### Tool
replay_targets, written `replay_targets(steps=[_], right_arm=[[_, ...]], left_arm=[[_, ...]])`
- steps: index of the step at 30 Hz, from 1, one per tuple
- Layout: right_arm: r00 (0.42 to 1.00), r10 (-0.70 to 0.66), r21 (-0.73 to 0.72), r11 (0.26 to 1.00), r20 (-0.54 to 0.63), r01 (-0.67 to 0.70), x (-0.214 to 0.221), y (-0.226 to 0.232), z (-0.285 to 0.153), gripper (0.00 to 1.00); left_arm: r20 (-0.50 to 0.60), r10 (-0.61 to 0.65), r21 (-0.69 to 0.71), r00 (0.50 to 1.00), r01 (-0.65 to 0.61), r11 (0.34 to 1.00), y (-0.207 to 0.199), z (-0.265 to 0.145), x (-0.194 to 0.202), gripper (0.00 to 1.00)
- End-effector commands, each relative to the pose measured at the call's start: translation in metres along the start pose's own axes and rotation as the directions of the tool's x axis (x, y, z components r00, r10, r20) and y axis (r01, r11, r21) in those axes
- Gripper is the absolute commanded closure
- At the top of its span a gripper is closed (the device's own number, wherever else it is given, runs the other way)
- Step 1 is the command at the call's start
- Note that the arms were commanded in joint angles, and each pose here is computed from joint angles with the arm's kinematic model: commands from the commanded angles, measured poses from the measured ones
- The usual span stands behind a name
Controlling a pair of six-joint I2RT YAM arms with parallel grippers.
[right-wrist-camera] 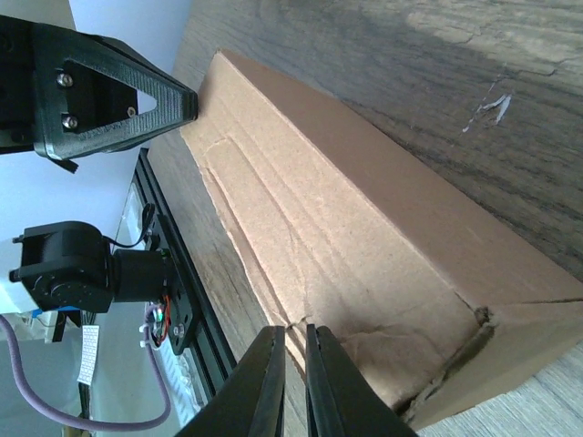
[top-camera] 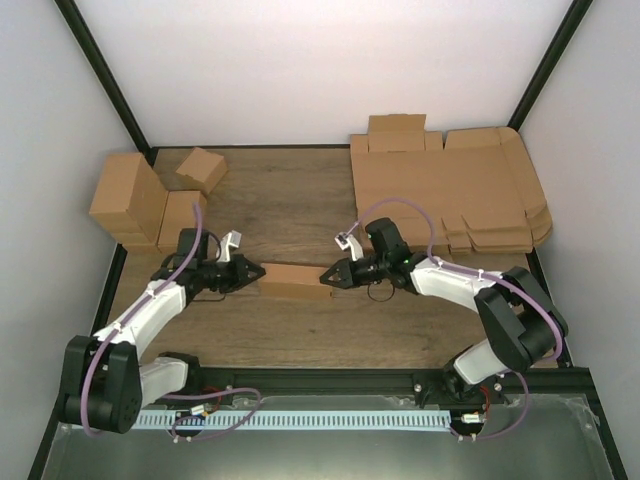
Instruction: Fold the paper box
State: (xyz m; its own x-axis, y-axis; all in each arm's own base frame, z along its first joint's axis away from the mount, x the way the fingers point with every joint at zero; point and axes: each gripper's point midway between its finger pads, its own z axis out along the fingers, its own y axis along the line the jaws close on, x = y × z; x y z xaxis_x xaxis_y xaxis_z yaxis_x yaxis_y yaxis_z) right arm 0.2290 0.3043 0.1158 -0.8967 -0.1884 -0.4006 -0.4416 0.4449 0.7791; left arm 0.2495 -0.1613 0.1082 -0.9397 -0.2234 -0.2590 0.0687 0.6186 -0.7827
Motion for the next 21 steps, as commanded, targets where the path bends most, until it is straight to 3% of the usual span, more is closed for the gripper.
replay_targets(steps=[1, 8, 14, 16, 18, 21], right_arm=[[1.000, 0.010, 0.040, 0.999, -0.009, -0.010, 0.008, -0.002, 0.001, 0.91], [0.999, 0.047, 0.094, 0.995, -0.025, -0.044, 0.030, -0.009, 0.000, 0.95], [0.997, 0.073, 0.112, 0.991, -0.036, -0.069, 0.063, -0.014, -0.009, 0.95], [0.996, 0.079, 0.130, 0.989, -0.031, -0.075, 0.072, -0.018, -0.014, 0.95], [0.997, 0.080, 0.154, 0.985, -0.018, -0.076, 0.078, -0.023, -0.018, 0.95], [0.998, 0.057, 0.179, 0.982, 0.010, -0.058, 0.077, -0.025, -0.024, 0.95]], left_arm=[[-0.003, -0.078, -0.063, 0.997, 0.078, 0.995, 0.012, 0.001, 0.011, 0.96], [-0.018, -0.166, -0.086, 0.986, 0.164, 0.983, 0.021, 0.003, 0.040, 0.96], [0.012, -0.165, -0.005, 0.986, 0.165, 0.986, -0.025, -0.017, 0.047, 0.93], [0.022, -0.146, 0.009, 0.989, 0.146, 0.989, -0.041, -0.028, 0.043, 0.83], [0.037, -0.112, 0.006, 0.993, 0.112, 0.994, -0.054, -0.040, 0.036, 0.59], [0.043, -0.027, -0.018, 0.999, 0.028, 0.999, -0.062, -0.046, 0.029, 0.33]])
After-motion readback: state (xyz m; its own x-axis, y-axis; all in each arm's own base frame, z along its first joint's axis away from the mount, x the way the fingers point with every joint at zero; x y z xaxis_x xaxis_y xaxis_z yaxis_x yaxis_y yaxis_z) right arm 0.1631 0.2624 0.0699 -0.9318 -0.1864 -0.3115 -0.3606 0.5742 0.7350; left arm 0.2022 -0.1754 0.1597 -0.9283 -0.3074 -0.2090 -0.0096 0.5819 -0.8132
